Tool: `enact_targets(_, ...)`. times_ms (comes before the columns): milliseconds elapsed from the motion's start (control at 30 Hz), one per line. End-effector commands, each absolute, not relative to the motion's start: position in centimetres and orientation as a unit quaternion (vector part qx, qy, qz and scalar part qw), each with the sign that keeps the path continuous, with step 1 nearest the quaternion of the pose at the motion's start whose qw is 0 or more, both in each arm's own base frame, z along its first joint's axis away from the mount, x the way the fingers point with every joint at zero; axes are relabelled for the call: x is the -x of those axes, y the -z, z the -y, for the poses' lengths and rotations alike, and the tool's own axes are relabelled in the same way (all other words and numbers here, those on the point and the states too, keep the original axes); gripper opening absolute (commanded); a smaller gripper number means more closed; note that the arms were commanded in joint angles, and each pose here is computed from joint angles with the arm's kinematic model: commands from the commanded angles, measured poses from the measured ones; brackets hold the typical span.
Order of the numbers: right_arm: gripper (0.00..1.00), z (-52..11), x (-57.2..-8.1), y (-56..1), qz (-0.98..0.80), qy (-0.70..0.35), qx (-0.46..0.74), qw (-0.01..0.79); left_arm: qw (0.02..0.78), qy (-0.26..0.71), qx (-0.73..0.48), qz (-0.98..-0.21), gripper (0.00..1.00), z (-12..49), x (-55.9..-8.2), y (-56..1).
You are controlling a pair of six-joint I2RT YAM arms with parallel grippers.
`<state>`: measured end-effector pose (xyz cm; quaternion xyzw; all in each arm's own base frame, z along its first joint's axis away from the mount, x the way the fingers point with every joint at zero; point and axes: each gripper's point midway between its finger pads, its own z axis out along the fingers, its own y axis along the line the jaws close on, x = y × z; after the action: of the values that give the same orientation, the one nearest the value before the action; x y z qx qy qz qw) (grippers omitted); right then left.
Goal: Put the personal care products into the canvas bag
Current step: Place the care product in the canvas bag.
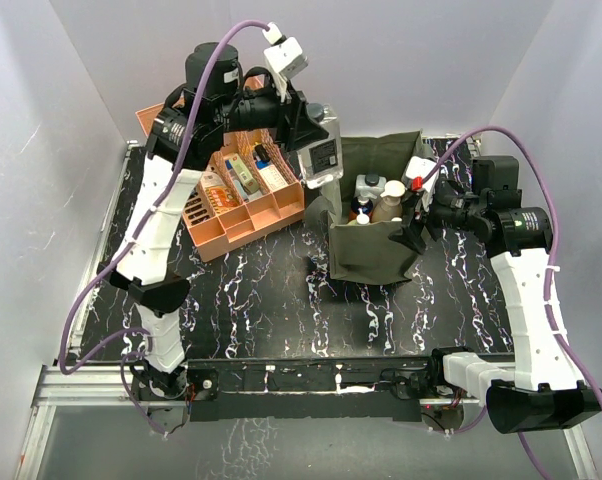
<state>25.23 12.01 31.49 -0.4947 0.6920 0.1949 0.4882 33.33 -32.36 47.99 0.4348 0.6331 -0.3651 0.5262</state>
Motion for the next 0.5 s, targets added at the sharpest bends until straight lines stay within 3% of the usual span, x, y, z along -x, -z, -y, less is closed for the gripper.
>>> enact_targets(0,0.78,-12.7,-24.5,-32.6,-0.665,-0.203,0.515,0.501,0.609,0.395,-0.448,-0.521,0.0,33.8,-31.1,-55.5)
enact_targets(467,0.68,-13.8,-24.9,-31.4,-0.658,-0.209,0.531,0.492,0.525,0.499,-0.479,-0.497,0.0,40.1,-32.1,-50.2)
